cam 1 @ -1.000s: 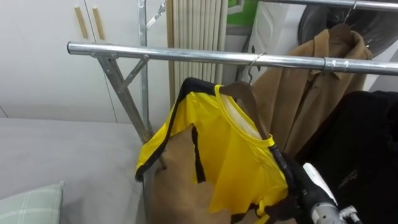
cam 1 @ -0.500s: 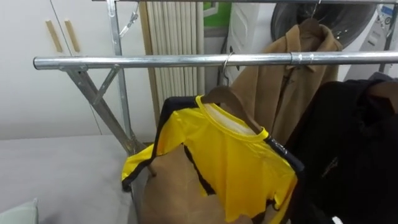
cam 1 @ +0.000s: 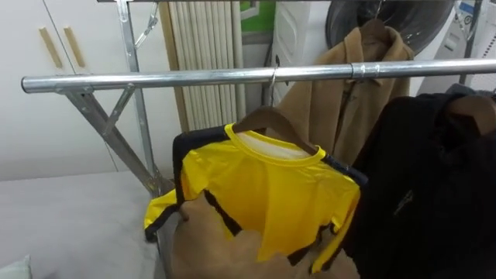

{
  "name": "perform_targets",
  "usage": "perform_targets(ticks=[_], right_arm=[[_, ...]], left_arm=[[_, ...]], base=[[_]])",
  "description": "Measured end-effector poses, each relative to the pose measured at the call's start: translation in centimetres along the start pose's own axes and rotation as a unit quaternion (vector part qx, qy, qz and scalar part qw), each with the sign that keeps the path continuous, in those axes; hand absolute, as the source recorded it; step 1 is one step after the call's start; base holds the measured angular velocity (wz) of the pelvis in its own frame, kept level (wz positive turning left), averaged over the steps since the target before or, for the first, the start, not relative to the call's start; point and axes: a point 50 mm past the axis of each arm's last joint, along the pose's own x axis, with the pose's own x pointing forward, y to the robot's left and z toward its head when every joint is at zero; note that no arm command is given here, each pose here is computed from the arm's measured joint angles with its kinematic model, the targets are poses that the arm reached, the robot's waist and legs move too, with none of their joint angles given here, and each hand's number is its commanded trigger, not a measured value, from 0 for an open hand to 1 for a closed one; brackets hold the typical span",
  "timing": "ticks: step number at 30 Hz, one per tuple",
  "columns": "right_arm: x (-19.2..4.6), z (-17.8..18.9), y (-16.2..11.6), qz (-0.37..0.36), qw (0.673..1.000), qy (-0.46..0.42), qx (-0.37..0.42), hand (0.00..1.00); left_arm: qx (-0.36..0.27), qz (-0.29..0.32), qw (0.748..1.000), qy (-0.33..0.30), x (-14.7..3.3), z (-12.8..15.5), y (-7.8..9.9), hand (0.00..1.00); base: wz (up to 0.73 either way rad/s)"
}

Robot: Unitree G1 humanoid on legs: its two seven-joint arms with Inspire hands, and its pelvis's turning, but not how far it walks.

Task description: Hang clothes

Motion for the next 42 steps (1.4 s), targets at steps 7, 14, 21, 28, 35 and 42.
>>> perform_targets(ticks=[7, 14, 21, 28, 35, 42], right_arm=[[-0.9, -4.7, -0.3, 0.006, 0.996, 0.086, 0.04, 0.0], [-2.4, -8.7, -0.3, -0.012, 0.977, 0.165, 0.138, 0.0], [-3.8, -11.4, 0.4, -0.038, 0.941, 0.217, 0.257, 0.0], [-4.3, -12.3, 0.8, -0.046, 0.926, 0.24, 0.289, 0.0], [-3.7, -11.5, 0.8, -0.031, 0.933, 0.243, 0.264, 0.0], [-2.7, -10.0, 0.7, -0.02, 0.951, 0.227, 0.21, 0.0]], left_arm=[[-0.005, -0.01, 1.0, -0.007, 0.0, -0.1, -0.6, 0.0], [-0.006, -0.015, 1.0, -0.005, -0.1, -0.4, -1.1, 0.0], [-0.007, -0.024, 1.0, -0.001, -0.1, -0.5, -1.7, 0.0], [-0.007, -0.025, 1.0, 0.001, -0.1, -0.7, -1.8, 0.0], [-0.008, -0.026, 1.0, 0.001, -0.1, -0.7, -1.8, 0.0], [0.001, -0.027, 1.0, -0.003, -0.1, -0.4, -1.9, 0.0]], base=[[-0.04], [-0.06], [-0.04], [0.0], [0.0], [0.0]])
